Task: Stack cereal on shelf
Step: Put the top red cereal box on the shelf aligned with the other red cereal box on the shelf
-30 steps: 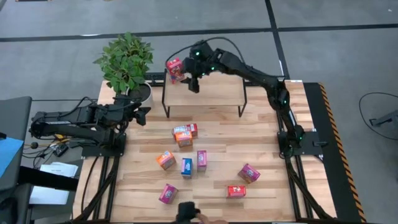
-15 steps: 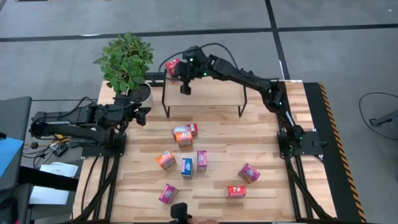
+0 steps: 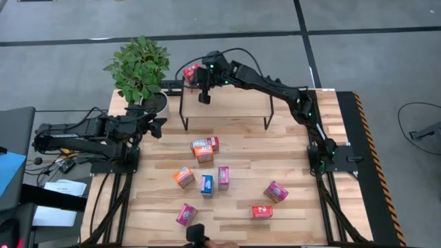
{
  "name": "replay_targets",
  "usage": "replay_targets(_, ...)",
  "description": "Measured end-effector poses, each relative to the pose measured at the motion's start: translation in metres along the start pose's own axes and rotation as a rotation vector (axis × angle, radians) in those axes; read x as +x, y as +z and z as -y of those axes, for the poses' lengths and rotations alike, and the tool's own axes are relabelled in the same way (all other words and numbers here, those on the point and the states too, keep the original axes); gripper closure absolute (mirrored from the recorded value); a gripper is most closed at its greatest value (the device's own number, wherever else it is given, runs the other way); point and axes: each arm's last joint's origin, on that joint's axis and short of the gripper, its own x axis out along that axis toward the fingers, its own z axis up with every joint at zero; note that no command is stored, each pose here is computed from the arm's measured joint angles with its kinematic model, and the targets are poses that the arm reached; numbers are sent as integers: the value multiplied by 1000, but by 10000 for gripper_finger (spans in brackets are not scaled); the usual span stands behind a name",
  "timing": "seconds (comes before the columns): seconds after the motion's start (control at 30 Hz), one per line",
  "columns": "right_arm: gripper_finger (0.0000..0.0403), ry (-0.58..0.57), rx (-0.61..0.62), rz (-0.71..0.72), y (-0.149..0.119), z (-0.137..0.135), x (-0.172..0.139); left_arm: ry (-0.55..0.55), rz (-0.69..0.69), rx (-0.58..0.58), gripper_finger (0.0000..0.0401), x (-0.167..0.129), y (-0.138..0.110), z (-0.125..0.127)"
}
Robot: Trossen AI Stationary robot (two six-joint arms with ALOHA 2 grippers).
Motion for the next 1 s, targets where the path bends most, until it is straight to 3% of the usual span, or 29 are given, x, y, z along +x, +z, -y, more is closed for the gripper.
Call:
replay_targets(0.83, 389, -39, -66, 62, 6, 1, 1, 3, 3, -5, 111, 0, 0, 0)
replay_targets(1.0, 396, -5, -98, 45, 3, -21, 13, 6, 6, -4, 111, 0, 0, 0)
